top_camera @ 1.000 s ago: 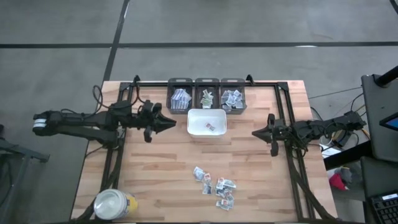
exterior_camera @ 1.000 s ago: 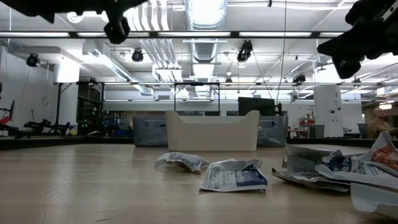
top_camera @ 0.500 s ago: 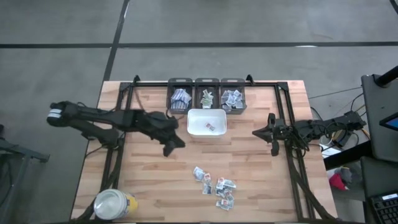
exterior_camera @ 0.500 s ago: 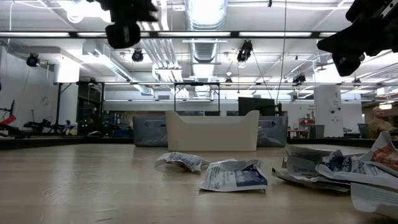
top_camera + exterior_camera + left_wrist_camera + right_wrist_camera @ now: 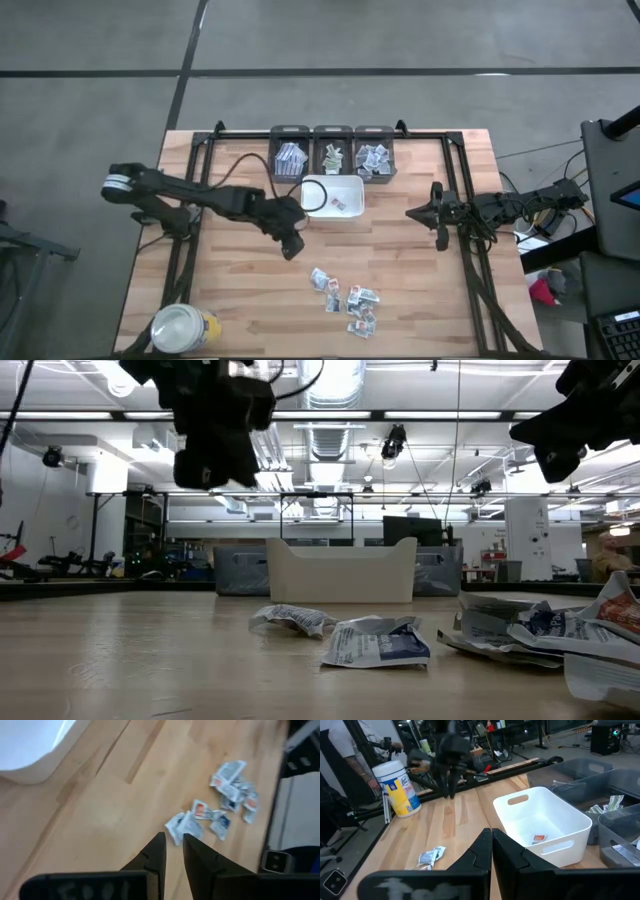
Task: Pick & Place First Aid Supplies
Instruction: Put the white alcohol pad into the right black bin
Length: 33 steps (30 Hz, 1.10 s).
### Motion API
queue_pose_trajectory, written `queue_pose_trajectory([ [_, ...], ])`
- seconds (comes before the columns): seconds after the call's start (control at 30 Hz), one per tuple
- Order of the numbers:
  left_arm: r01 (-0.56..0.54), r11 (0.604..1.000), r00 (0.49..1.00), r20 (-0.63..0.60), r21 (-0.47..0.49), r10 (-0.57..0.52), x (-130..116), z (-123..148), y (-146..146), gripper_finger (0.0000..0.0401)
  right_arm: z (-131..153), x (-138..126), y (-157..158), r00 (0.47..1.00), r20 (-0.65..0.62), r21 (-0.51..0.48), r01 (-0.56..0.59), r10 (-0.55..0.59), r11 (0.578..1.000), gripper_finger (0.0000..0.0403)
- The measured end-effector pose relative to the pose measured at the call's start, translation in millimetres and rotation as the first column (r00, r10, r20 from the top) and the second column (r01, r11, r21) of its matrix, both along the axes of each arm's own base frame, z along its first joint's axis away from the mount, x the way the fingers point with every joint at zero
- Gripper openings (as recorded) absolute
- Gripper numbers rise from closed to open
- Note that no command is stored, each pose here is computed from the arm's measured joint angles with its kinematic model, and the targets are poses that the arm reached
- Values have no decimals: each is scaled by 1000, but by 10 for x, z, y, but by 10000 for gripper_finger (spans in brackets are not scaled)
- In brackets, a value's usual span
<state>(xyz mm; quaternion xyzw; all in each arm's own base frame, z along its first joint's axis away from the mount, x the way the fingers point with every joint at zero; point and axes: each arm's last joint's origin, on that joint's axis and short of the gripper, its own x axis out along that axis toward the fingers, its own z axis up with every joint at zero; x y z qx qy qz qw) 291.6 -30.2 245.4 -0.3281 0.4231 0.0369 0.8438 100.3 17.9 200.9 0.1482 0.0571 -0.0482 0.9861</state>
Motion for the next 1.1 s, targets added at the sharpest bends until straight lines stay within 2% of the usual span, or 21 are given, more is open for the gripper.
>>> queue_pose_trajectory([
  [0.13, -41, 999, 998, -43, -29, 40, 116, -166, -9, 60, 0, 0, 0, 1000, 0, 0, 0, 0, 1000, 11],
  [0.27, -92, 990, 991, -105, -109, 81, 192, -308, -46, 60, 0, 0, 0, 1000, 0, 0, 0, 0, 1000, 11],
  [0.53, -80, 977, 986, -161, -200, 48, 230, -389, -198, 60, 0, 0, 0, 1000, -1, -4, 0, 0, 1000, 11],
  [0.87, -128, 981, 987, -116, -142, 112, 359, -224, -456, 53, 0, 0, 0, 1000, -1, -6, 0, 0, 1000, 11],
  [1.1, -174, 978, 960, -240, -111, 144, 512, -325, -542, 52, 1, 0, -1, 1000, 1, -8, 1, -1, 1000, 11],
])
